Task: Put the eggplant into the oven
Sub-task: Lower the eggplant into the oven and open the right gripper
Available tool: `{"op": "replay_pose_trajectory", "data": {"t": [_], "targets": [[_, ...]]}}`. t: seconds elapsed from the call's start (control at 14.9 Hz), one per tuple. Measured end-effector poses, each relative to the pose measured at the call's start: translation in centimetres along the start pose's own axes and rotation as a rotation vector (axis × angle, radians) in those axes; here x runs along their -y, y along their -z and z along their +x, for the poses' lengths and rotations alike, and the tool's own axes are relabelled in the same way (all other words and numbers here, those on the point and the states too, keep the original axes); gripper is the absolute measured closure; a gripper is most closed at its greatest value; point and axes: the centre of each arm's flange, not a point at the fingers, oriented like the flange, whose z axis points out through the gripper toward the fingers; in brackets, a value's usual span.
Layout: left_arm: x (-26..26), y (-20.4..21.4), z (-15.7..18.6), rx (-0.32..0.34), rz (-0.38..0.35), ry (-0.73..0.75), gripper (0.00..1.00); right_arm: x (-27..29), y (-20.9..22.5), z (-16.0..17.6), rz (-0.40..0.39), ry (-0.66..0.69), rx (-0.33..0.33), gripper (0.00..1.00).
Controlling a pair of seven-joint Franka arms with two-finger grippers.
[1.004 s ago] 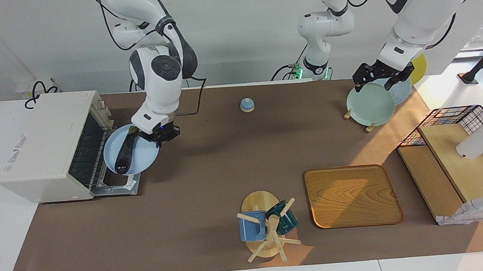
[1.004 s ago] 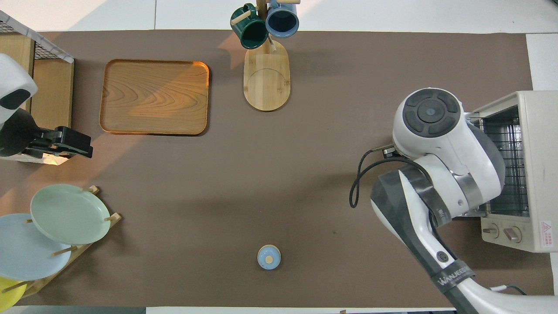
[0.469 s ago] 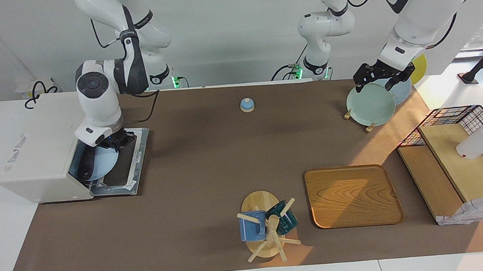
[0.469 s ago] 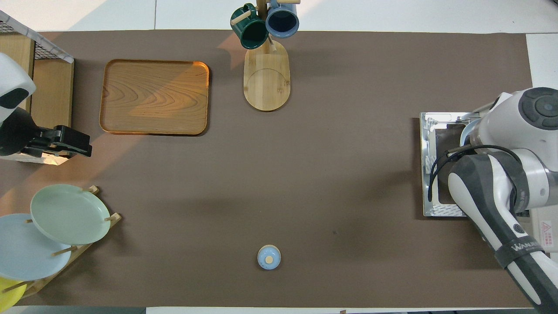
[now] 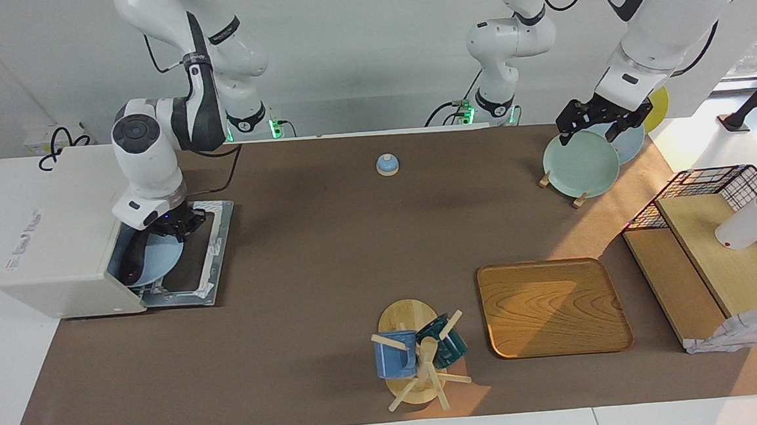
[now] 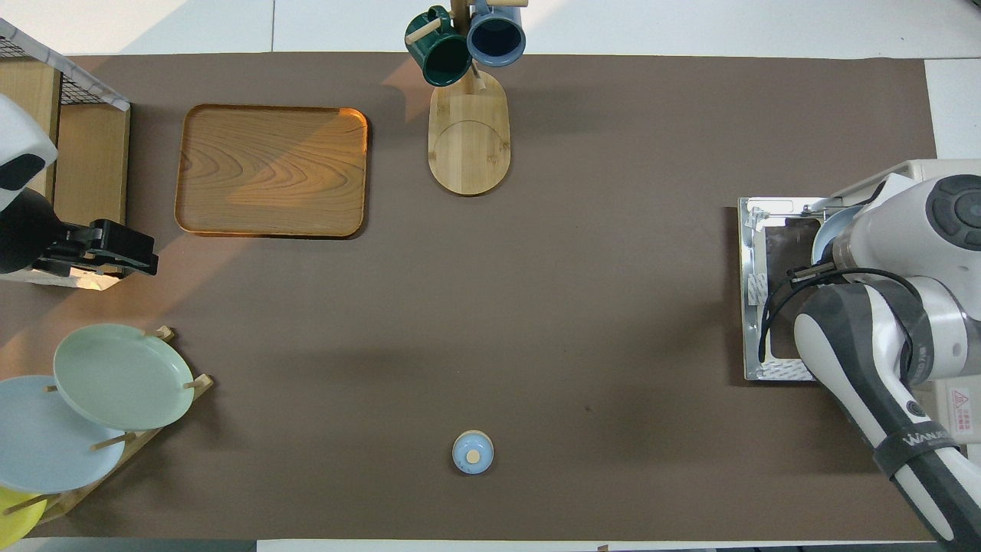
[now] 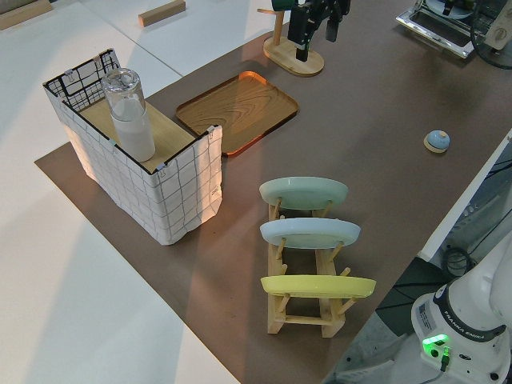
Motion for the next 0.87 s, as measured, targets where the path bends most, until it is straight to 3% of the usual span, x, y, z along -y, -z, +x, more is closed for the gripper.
{"op": "replay_pose_trajectory", "data": {"t": [0.2, 0.33, 0.47, 0.67, 0.87], "targets": [[0.0, 0.0, 0.0, 0.000, 0.000, 0.000, 0.00, 0.5, 0.8, 0.3, 0.003, 0.006, 0.004, 0.54], [0.0, 0.0, 0.0, 0.000, 0.000, 0.000, 0.00, 2.3, 3.2, 1.6, 0.040, 0.010, -0.013, 0.48], [0.1, 0.0, 0.0, 0.000, 0.000, 0.001, 0.00, 4.9, 4.9, 2.9, 0.065, -0.019, -0.053, 0.64], [0.1, 0.0, 0.0, -0.001, 0.000, 0.001, 0.00, 8.4, 1.4, 3.5, 0.091, -0.072, -0.084, 0.99], [0.1, 0.0, 0.0, -0.001, 0.000, 0.002, 0.00, 9.2, -3.9, 2.8, 0.121, -0.101, -0.039, 0.99]]}}
